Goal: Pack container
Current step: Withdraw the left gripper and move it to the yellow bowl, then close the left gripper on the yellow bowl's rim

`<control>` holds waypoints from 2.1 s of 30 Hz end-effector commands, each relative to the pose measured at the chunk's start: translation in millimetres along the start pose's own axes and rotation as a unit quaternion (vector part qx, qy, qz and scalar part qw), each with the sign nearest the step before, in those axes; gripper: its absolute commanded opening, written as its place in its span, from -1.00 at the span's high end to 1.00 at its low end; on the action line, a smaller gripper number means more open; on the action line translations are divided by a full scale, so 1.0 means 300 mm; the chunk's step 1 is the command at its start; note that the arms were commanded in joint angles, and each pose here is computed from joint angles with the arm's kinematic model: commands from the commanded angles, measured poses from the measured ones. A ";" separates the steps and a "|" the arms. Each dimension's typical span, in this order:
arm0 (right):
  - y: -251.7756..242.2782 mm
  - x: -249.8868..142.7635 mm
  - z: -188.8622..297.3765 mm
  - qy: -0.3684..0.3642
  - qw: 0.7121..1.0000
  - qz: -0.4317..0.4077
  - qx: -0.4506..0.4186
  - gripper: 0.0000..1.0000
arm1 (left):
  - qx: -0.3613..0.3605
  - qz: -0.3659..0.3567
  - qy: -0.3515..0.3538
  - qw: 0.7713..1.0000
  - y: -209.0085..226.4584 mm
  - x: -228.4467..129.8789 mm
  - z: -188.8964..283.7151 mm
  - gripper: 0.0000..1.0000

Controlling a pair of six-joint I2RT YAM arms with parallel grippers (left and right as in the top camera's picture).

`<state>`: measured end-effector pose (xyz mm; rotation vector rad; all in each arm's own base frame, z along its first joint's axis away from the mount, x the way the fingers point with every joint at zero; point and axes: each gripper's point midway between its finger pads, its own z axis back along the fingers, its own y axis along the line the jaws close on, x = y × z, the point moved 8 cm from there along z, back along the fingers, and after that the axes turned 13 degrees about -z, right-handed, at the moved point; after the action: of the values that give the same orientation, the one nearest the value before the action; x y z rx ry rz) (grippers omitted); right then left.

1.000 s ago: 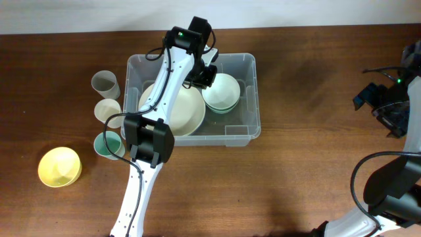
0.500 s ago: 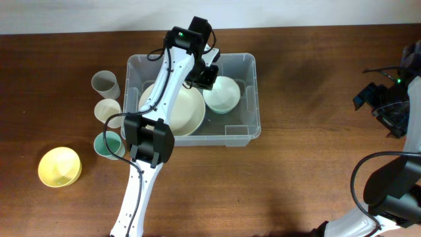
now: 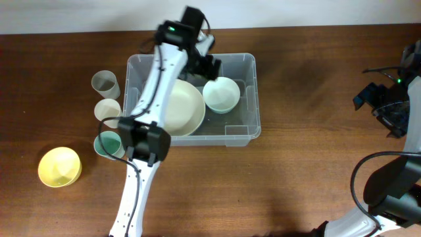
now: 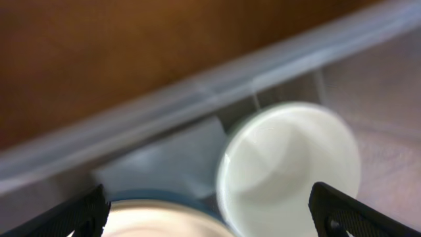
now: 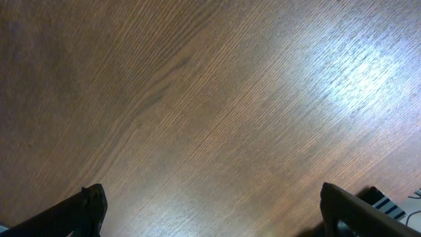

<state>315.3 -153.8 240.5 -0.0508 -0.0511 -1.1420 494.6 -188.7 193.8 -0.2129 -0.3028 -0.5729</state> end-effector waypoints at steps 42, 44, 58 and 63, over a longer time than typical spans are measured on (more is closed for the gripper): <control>-0.001 -0.002 -0.008 0.003 1.000 -0.001 -0.004 -0.98 | 0.220 0.713 0.070 0.662 0.570 -1.219 0.805 -0.99; 0.000 -0.002 -0.008 0.003 1.000 -0.001 -0.003 -0.98 | 0.204 0.723 0.077 0.656 0.584 -1.255 0.737 -1.00; 0.000 -0.002 -0.008 0.003 1.000 -0.001 -0.003 -0.98 | 0.150 0.777 0.106 0.602 0.557 -1.471 0.389 -0.99; 0.000 -0.002 -0.008 0.003 1.000 -0.001 -0.003 -0.98 | 0.176 0.791 0.107 0.576 0.554 -1.511 0.347 -0.99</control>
<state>315.3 -153.8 240.5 -0.0508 -0.0507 -1.1419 209.3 202.4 130.1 0.0083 0.0961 1.2301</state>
